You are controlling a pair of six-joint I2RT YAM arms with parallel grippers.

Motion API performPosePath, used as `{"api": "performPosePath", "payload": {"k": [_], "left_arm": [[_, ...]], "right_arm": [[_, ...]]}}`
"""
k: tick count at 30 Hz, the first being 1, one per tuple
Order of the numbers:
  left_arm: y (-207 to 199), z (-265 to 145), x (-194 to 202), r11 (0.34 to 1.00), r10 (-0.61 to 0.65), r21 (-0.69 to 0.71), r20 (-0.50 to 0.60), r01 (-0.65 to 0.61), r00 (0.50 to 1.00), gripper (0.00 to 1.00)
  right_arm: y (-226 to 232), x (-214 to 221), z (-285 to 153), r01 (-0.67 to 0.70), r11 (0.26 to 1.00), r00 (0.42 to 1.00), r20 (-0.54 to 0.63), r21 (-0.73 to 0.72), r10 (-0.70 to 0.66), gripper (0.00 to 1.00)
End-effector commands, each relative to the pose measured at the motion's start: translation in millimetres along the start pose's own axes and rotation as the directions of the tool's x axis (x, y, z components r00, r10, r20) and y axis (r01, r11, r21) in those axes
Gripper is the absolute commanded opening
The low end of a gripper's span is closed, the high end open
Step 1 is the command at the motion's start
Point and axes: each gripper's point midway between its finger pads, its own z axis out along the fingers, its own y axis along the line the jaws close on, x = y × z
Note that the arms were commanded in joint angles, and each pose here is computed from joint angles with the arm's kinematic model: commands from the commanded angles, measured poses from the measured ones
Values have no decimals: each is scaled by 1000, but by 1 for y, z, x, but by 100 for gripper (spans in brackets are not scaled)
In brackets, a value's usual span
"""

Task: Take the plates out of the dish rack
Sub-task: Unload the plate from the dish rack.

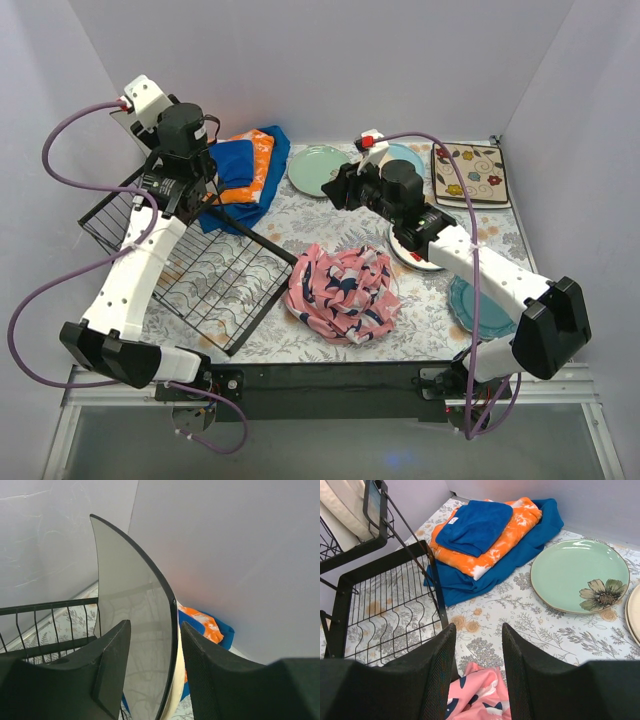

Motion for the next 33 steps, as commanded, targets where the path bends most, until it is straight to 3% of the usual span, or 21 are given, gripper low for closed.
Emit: {"api": "performPosePath", "payload": {"k": [1, 5, 15, 33], "left_arm": [[15, -4, -9, 999, 1, -41, 34, 0, 999, 41], [21, -6, -8, 999, 4, -50, 33, -3, 999, 36], [41, -11, -13, 993, 44, -112, 65, -36, 997, 35], [39, -2, 32, 995, 42, -90, 6, -41, 999, 35]], "right_arm": [[-2, -4, 7, 13, 1000, 1000, 14, 15, -14, 48], [-3, -1, 10, 11, 1000, 1000, -3, 19, -11, 48], [-2, -3, 12, 2, 1000, 1000, -16, 21, -2, 48], [-2, -4, 10, 5, 1000, 1000, -22, 24, -4, 48]]}}
